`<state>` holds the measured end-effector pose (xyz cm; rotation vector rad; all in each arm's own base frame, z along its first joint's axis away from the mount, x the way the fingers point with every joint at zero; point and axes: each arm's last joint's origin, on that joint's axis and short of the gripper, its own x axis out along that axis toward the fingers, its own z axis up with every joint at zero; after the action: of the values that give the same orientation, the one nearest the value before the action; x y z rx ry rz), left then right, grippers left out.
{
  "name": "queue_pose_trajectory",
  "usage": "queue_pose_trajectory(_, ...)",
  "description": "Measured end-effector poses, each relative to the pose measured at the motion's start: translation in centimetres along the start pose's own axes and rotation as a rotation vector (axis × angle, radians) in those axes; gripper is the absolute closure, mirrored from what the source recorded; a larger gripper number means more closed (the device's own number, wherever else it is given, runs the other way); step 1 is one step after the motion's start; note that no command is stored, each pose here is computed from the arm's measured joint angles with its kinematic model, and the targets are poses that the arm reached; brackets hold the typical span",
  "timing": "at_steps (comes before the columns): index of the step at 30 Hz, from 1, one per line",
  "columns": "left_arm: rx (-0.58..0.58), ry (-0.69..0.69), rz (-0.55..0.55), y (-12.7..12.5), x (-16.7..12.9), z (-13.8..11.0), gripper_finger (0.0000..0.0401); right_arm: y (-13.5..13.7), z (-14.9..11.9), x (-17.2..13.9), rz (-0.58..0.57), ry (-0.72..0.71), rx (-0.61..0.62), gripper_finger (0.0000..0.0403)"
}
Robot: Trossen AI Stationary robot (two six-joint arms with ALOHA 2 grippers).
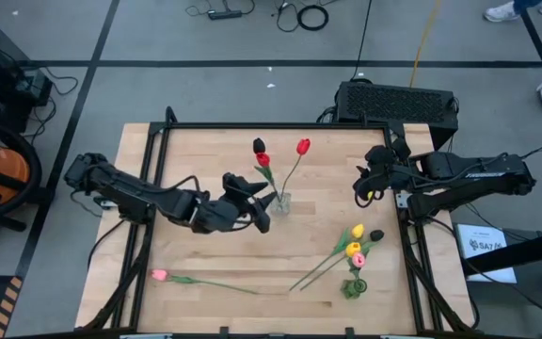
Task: Sort flowers into vase by color
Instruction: Put the black flower into the transparent vase
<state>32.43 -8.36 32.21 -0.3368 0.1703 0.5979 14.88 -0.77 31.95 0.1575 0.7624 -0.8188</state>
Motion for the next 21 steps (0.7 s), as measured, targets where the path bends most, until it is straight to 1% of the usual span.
queue_pose_trajectory(5, -0.141, 0.059, 0.022, 0.4, 0.0, -0.6, 0.0217, -0.1, 0.0, 0.0, -0.019, -0.014, 0.135, 0.0216)
queue_pose_trajectory(9, -0.222, 0.173, 0.023, 0.8, -0.1, -1.6, 0.0217, -0.1, -0.1, 0.0, -0.011, 0.007, 0.135, 0.0216)
queue_pose_trajectory(13, -0.174, 0.295, 0.016, 1.3, -0.3, -2.4, 0.0217, -0.3, -0.4, 0.0, -0.021, 0.039, 0.131, 0.0216)
queue_pose_trajectory(15, -0.17, 0.322, 0.01, 1.3, -0.4, -2.6, 0.0217, -0.5, -0.8, 0.0, -0.042, 0.068, 0.136, 0.0216)
queue_pose_trajectory(18, -0.171, 0.3, 0.0, 1.2, -0.3, -2.4, 0.0217, -1.0, -1.5, -0.2, -0.065, 0.155, 0.162, 0.0216)
queue_pose_trajectory(21, -0.087, 0.237, -0.006, 0.9, -0.3, -2.0, 0.0217, -1.5, -2.3, -0.4, -0.085, 0.266, 0.197, 0.0216)
